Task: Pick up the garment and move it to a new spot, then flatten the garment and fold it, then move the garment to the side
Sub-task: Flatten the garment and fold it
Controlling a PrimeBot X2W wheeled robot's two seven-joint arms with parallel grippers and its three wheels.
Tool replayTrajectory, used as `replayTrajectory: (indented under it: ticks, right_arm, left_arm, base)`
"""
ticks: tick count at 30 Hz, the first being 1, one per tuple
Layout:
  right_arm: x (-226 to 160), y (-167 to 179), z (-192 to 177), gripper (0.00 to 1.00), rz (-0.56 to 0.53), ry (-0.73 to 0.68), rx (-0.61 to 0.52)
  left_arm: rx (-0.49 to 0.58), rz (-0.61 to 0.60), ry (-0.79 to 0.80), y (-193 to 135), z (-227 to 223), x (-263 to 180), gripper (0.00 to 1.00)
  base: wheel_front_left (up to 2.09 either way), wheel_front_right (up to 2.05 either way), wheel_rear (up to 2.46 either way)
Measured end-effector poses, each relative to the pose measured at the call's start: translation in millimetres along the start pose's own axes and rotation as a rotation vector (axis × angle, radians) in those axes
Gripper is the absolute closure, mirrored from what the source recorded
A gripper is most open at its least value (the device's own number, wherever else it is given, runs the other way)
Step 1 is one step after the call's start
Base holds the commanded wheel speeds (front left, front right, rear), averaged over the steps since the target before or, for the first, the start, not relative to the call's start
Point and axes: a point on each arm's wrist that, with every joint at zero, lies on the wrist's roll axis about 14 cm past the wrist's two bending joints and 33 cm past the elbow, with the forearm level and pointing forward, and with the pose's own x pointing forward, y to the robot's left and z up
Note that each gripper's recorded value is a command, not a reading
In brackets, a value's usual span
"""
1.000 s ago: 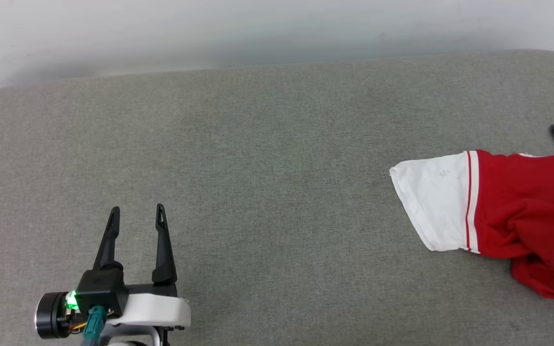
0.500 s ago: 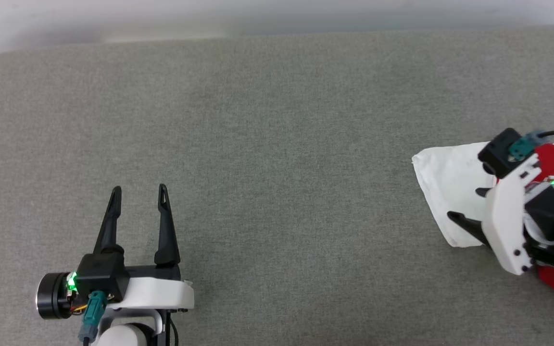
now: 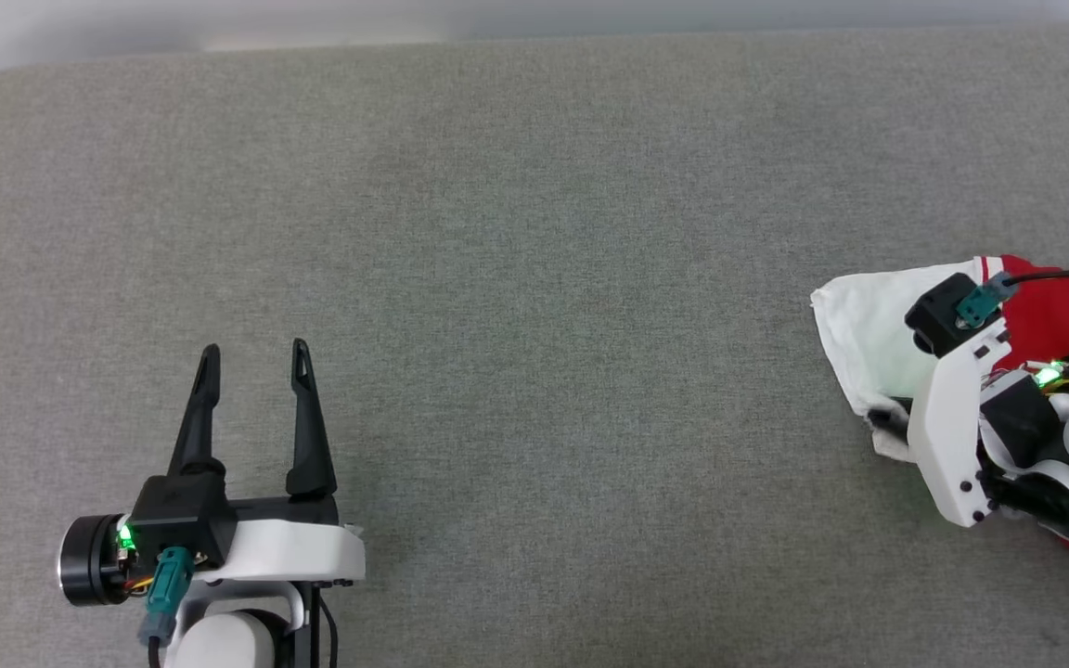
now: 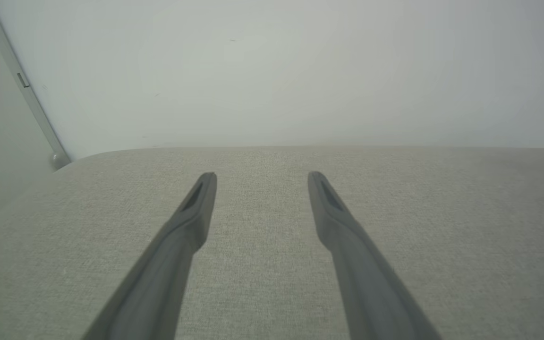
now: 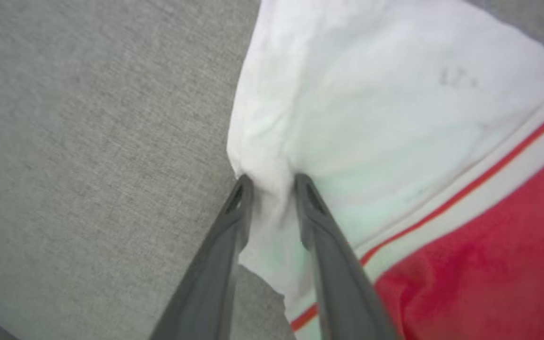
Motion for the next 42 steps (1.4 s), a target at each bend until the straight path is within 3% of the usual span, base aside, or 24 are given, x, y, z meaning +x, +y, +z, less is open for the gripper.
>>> replayTrajectory:
  ticks: [6, 11, 19, 24, 25, 26, 27, 30, 36, 40, 41, 42]
  right_arm:
    - [-40, -15, 62, 1.0, -0.033, -0.304, 0.022]
    - [-78, 0, 117, 1.0, -0.006, -0.516, -0.039]
    - [-85, 85, 169, 1.0, 0.186, -0.658, -0.174]
    - [-66, 136, 177, 1.0, 0.289, -0.646, -0.245]
    - [-52, 166, 172, 1.0, 0.36, -0.615, -0.263]
    - [-52, 166, 172, 1.0, 0.36, -0.615, -0.263]
    - [-37, 196, 159, 1.0, 0.425, -0.564, -0.299]
    - [-15, 229, 133, 1.0, 0.502, -0.464, -0.326]
    - [23, 246, 69, 1.0, 0.522, -0.233, -0.355]
    - [30, 253, 44, 1.0, 0.523, -0.158, -0.372]
    - [29, 255, 43, 0.79, 0.525, -0.159, -0.376]
    - [28, 255, 44, 0.0, 0.527, -0.173, -0.372]
  left_arm:
    - [-0.009, -0.004, -0.031, -2, 13, -4, 0.0]
    - [-0.011, -0.001, -0.05, 0, 22, -10, 0.0]
    - [0.003, 0.053, -0.057, 18, 27, -21, 0.0]
    - [0.009, 0.071, -0.047, 25, 24, -23, 0.0]
    - [0.009, 0.078, -0.038, 27, 21, -23, 0.0]
    - [0.009, 0.078, -0.038, 27, 21, -23, 0.0]
    - [0.01, 0.088, -0.031, 29, 18, -23, 0.0]
    - [0.013, 0.096, -0.021, 31, 15, -23, 0.0]
    - [0.008, 0.099, -0.009, 31, 11, -20, 0.0]
    - [0.007, 0.096, -0.005, 30, 9, -19, 0.0]
    - [0.005, 0.094, -0.005, 29, 9, -19, 0.0]
    - [0.004, 0.094, -0.004, 29, 9, -19, 0.0]
  base:
    - [0.0, 0.0, 0.0]
    - [0.0, 0.0, 0.0]
    - [0.0, 0.0, 0.0]
    - [0.0, 0.0, 0.0]
    - [0.0, 0.0, 0.0]
    - [0.0, 0.0, 0.0]
    - [0.0, 0.0, 0.0]
    - [0.0, 0.0, 0.0]
    - [0.0, 0.0, 0.0]
    - [0.0, 0.0, 0.0]
    - [0.0, 0.0, 0.0]
    - [0.0, 0.0, 0.0]
